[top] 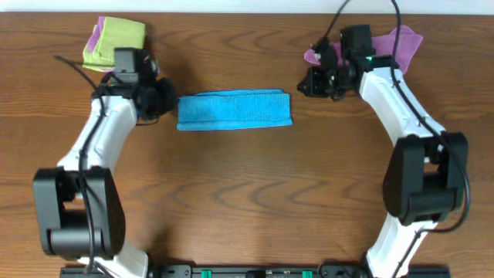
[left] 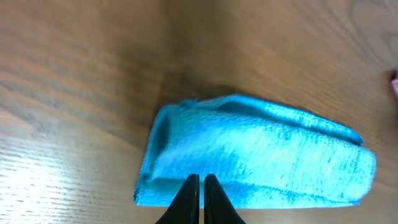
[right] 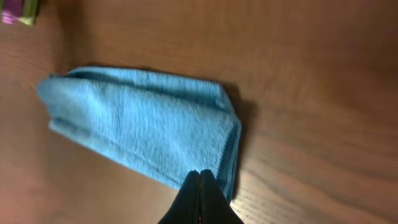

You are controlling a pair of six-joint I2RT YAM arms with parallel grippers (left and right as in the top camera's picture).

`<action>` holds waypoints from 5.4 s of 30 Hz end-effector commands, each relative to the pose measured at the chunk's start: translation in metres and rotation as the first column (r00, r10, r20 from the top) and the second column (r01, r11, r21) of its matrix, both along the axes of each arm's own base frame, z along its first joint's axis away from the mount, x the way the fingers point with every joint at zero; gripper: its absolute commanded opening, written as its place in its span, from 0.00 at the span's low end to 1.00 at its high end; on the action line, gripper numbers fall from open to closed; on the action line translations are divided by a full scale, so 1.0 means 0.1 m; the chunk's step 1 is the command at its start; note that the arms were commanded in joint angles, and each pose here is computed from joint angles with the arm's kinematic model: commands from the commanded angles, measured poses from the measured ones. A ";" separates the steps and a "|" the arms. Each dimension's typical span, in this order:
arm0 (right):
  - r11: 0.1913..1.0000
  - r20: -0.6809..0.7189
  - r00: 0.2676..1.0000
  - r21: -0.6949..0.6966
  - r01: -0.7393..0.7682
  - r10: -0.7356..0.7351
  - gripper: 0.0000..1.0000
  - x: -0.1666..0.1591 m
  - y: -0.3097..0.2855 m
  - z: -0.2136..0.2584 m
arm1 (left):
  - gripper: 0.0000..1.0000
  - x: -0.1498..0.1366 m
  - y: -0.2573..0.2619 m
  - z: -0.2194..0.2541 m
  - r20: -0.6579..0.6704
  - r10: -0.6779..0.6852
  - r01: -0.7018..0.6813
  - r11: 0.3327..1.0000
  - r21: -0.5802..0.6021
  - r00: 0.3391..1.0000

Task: Fold the cloth

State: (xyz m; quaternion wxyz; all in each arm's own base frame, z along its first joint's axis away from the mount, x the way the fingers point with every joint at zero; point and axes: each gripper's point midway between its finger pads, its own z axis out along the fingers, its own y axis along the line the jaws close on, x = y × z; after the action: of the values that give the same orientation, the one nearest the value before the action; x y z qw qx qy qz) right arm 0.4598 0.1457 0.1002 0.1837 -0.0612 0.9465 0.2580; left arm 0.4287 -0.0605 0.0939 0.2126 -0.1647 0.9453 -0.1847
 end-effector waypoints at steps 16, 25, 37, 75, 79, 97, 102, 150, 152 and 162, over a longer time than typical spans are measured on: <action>0.965 -0.056 0.994 -0.239 -0.108 0.097 0.01 -0.15 0.31 -0.62 | 0.06 -0.01 0.00 -0.50 -0.051 0.029 -0.004 0.908 0.420 0.998; 0.959 -0.108 0.988 -0.249 -0.135 0.111 0.01 -0.23 0.36 -0.84 | 0.06 0.00 -0.07 -0.65 -0.077 0.017 0.014 0.922 0.388 0.997; 0.952 -0.177 0.977 -0.263 -0.160 0.115 0.01 -0.35 0.36 -1.07 | 0.06 -0.19 -0.19 -1.14 -0.218 0.004 0.068 0.944 0.322 0.976; 0.972 -0.069 0.973 -0.066 -0.225 0.221 0.47 -0.62 -0.20 0.31 | 0.06 -0.74 -0.08 -1.21 -0.431 0.016 0.144 0.931 0.336 0.902; 0.973 -0.025 0.978 0.107 -0.203 0.206 0.52 -0.62 -0.50 0.41 | 0.06 -0.74 -0.08 -1.21 -0.431 0.015 0.144 0.931 0.335 0.902; 0.867 -0.145 0.955 0.471 -0.163 0.259 0.68 -0.90 -0.06 -0.59 | 0.06 -0.67 -0.16 -1.21 -0.410 0.013 0.121 0.947 0.298 0.912; 0.896 -0.177 0.951 0.415 -0.159 0.251 0.69 -0.87 0.01 -0.76 | 0.06 -0.67 -0.16 -1.21 -0.410 0.013 0.121 0.947 0.298 0.912; 0.924 -0.275 0.961 -0.376 -0.078 -0.031 0.01 -0.35 -0.26 -0.41 | 0.06 -0.34 -0.38 1.28 0.164 -0.065 0.042 0.990 0.137 0.984; 0.895 -0.248 0.968 -0.440 -0.076 -0.040 0.01 -0.34 -0.22 -0.35 | 0.06 -0.46 -0.34 1.50 0.208 -0.060 0.033 0.991 0.129 0.976; 0.696 -0.079 0.990 -0.704 -0.141 0.120 0.01 -0.51 0.57 -0.18 | 0.06 -1.18 -0.13 2.50 0.448 -0.027 -0.017 0.996 0.093 0.894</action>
State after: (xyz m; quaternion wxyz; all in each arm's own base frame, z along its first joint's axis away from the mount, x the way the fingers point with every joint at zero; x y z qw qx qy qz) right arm 0.4041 0.1930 0.0736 0.0764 -0.1820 0.9788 -0.0539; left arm 0.3222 -0.0835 0.3275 0.4067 -0.1024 0.8893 -0.1825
